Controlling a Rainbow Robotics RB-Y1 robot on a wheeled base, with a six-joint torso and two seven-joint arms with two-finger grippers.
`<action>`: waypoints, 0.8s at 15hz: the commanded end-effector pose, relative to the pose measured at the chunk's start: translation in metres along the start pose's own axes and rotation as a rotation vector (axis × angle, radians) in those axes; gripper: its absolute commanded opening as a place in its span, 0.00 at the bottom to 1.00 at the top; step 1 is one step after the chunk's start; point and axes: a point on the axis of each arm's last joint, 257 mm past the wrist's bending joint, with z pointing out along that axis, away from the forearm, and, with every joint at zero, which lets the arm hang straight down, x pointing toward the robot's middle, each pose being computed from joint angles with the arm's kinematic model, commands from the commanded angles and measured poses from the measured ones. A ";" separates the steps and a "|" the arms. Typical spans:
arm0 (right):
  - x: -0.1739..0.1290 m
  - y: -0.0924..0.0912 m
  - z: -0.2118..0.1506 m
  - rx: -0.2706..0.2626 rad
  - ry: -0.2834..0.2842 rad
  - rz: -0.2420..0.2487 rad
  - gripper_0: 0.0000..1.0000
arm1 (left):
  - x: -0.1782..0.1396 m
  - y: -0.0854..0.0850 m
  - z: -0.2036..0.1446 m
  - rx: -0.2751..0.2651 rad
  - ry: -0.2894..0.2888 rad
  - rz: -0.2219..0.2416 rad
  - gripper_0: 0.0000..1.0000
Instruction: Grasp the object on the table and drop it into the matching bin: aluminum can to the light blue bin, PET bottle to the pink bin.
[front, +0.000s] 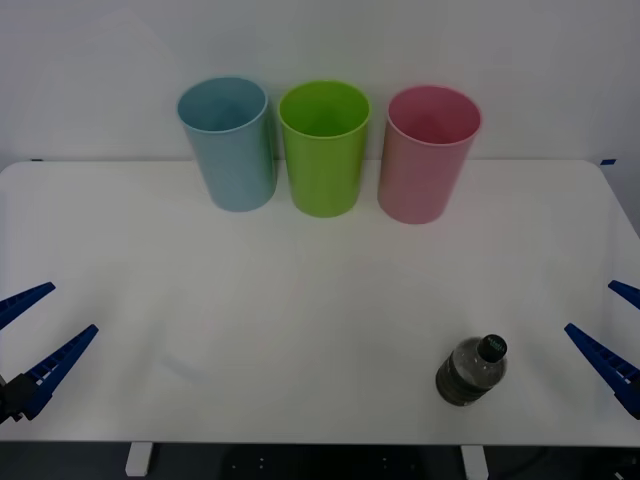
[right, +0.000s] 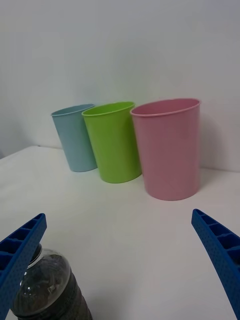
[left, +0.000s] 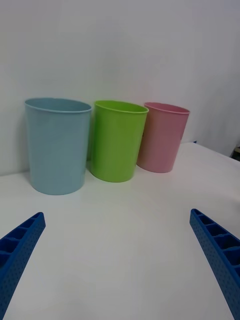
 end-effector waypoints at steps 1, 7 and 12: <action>0.006 0.000 -0.005 0.017 0.003 0.019 1.00 | 0.000 0.000 0.000 0.000 0.000 0.000 1.00; 0.003 0.010 -0.014 -0.025 0.023 0.032 1.00 | 0.000 0.000 0.000 0.000 0.000 0.000 1.00; 0.011 0.033 -0.020 -0.115 0.060 0.027 1.00 | 0.000 0.000 0.000 0.000 0.000 0.000 1.00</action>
